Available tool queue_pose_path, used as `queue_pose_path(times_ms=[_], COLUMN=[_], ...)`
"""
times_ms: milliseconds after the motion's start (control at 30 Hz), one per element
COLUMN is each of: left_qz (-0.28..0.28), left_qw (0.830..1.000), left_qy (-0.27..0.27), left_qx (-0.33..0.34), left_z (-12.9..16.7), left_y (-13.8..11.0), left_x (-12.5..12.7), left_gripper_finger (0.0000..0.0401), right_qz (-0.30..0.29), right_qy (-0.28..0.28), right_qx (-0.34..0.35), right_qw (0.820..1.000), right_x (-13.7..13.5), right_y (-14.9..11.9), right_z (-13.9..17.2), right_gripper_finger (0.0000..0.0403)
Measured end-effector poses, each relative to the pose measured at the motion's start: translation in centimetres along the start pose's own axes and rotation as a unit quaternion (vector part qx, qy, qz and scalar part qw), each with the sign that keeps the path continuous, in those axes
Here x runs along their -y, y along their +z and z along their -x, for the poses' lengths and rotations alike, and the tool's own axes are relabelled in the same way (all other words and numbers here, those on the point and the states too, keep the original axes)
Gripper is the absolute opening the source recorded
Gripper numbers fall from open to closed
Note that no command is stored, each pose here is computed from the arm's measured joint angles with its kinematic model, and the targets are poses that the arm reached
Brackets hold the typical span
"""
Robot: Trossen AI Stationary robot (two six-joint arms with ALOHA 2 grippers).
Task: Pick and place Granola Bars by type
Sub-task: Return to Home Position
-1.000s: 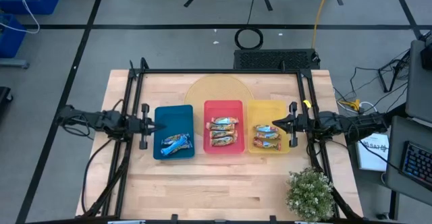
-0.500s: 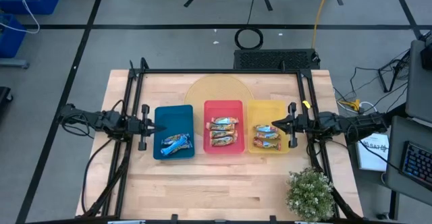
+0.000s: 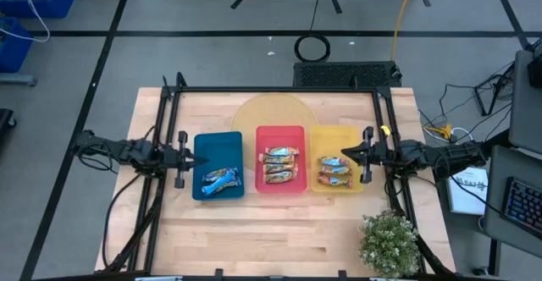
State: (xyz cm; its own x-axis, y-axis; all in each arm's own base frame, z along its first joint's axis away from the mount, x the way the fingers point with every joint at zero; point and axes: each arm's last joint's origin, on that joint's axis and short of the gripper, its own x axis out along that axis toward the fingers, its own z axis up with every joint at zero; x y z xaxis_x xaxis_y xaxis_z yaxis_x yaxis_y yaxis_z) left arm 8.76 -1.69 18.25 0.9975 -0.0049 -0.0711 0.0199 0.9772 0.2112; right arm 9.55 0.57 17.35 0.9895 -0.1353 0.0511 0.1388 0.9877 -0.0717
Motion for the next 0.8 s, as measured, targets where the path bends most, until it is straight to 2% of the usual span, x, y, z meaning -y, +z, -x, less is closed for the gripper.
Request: queue_pose_path(times_ms=[167, 467, 800], left_qz=[0.007, 0.006, 0.006], left_qw=[1.0, 1.0, 1.0], left_qy=[0.002, 0.002, 0.002], left_qx=[-0.014, -0.012, -0.012], left_z=[-0.01, -0.01, -0.01], left_y=[-0.26, -0.23, -0.22], left_x=[0.03, 0.02, 0.02], left_gripper_finger=[0.002, 0.0004, 0.0051], right_qz=[-0.003, -0.002, -0.003], right_qy=[-0.007, -0.006, -0.006], right_qx=[0.015, 0.016, 0.018], right_qw=[1.0, 1.0, 1.0], right_x=[0.06, 0.06, 0.06], right_y=[0.31, 0.32, 0.35], right_z=[0.0, 0.0, 0.0], right_gripper_finger=[0.0, 0.0, 0.0])
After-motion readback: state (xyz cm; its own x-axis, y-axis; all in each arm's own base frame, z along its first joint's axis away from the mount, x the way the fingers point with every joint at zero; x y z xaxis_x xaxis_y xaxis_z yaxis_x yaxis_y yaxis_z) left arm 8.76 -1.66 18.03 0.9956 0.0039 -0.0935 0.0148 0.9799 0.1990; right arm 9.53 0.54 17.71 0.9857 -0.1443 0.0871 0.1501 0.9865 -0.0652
